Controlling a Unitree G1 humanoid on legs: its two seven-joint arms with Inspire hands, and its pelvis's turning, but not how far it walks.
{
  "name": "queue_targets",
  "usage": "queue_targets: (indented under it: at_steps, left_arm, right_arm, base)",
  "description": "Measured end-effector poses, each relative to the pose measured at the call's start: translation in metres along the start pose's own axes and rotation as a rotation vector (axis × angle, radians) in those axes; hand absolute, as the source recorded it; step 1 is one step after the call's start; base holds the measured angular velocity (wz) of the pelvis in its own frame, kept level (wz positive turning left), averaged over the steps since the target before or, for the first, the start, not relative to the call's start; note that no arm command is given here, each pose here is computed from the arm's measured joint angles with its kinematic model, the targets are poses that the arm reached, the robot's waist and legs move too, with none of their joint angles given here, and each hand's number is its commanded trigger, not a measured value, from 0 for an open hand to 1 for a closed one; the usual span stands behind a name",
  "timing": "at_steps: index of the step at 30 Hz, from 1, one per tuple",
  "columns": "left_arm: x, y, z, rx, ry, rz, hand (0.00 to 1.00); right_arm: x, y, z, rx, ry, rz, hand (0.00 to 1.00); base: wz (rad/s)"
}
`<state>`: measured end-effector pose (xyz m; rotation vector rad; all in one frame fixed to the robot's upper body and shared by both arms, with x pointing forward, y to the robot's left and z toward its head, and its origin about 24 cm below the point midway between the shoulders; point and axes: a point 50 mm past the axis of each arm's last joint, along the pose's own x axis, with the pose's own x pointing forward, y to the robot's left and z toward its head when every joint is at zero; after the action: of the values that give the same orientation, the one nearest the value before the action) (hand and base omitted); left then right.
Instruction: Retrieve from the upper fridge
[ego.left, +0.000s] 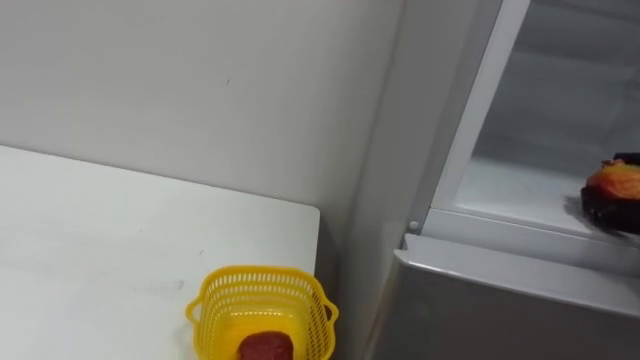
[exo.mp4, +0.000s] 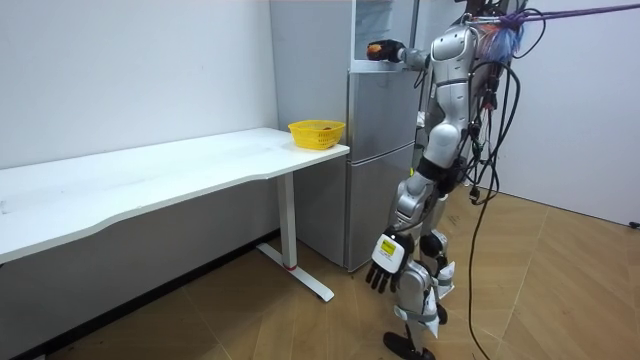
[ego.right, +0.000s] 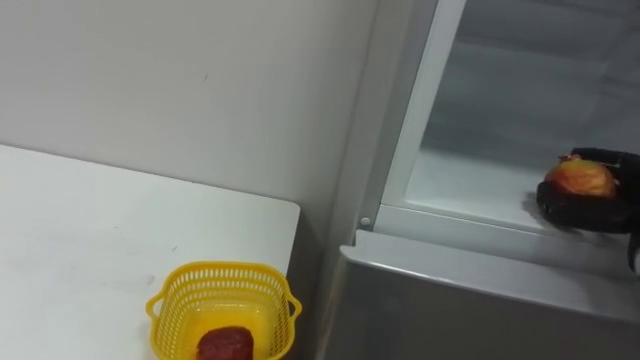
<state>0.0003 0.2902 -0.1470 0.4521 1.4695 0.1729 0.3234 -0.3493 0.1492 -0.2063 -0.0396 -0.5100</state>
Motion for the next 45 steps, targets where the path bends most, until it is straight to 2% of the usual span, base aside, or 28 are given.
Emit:
queue_targets:
  at_steps: [14, 20, 26, 30, 37, 45]
  left_arm:
    - [0.000, 0.004, 0.017, -0.006, -0.079, 0.037, 0.00]
    - [0.000, 0.005, 0.022, -0.009, -0.117, 0.055, 0.00]
    - [0.000, 0.004, 0.021, -0.008, -0.116, 0.056, 0.00]
    - [0.001, 0.003, 0.018, -0.006, -0.107, 0.052, 0.00]
    - [0.002, -0.005, 0.023, 0.028, -0.132, 0.028, 0.00]
    - [0.003, -0.005, 0.036, 0.041, -0.165, 0.000, 0.00]
  right_arm:
    - [-0.008, 0.025, 0.039, -0.011, -0.165, 0.068, 1.00]
    - [-0.022, 0.037, 0.074, -0.022, -0.340, 0.089, 1.00]
    - [-0.042, 0.047, 0.107, -0.138, -0.558, 0.059, 1.00]
    - [-0.066, 0.055, 0.135, -0.218, -0.774, -0.002, 1.00]
    - [-0.108, 0.066, 0.165, -0.200, -1.104, -0.095, 1.00]
    - [-0.149, 0.083, 0.180, -0.310, -1.379, -0.101, 1.00]
  base:
    - [0.00]
    - [0.00]
    - [0.00]
    - [0.00]
    - [0.00]
    - [0.00]
